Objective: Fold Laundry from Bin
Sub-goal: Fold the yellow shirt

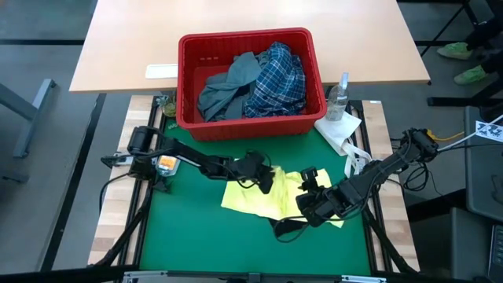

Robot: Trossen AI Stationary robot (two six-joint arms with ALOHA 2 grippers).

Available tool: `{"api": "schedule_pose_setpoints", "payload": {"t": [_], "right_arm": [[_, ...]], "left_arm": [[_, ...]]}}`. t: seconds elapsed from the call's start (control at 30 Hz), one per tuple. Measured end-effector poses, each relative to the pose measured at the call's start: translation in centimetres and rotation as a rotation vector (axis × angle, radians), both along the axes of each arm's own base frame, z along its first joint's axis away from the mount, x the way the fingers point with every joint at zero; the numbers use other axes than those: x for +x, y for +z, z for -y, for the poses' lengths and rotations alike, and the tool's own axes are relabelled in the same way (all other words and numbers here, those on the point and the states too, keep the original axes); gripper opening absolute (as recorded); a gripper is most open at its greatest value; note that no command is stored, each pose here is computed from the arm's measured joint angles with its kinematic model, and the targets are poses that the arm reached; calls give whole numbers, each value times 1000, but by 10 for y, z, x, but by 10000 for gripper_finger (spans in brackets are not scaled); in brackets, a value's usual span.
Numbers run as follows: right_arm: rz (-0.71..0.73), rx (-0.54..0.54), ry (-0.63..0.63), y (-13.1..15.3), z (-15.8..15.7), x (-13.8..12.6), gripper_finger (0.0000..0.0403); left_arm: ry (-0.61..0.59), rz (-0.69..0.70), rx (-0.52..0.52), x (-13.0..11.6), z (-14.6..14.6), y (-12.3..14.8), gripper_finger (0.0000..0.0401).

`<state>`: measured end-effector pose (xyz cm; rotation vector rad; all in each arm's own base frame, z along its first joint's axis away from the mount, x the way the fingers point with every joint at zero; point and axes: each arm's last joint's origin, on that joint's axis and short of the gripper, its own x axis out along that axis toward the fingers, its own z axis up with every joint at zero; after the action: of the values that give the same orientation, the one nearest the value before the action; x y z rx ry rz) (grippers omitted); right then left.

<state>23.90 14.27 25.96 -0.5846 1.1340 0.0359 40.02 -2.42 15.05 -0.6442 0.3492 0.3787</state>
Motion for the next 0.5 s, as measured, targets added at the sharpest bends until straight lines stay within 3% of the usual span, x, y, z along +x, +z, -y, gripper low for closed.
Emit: {"api": "schedule_pose_setpoints", "payload": {"t": [0.1,0.5], "right_arm": [[23,12,-1,1,-1,2,136],[332,-20,63,17,4,40,136]], "left_arm": [[-4,76,-10,4,-3,3,143],[-2,68,39,5,-11,3,143]]}}
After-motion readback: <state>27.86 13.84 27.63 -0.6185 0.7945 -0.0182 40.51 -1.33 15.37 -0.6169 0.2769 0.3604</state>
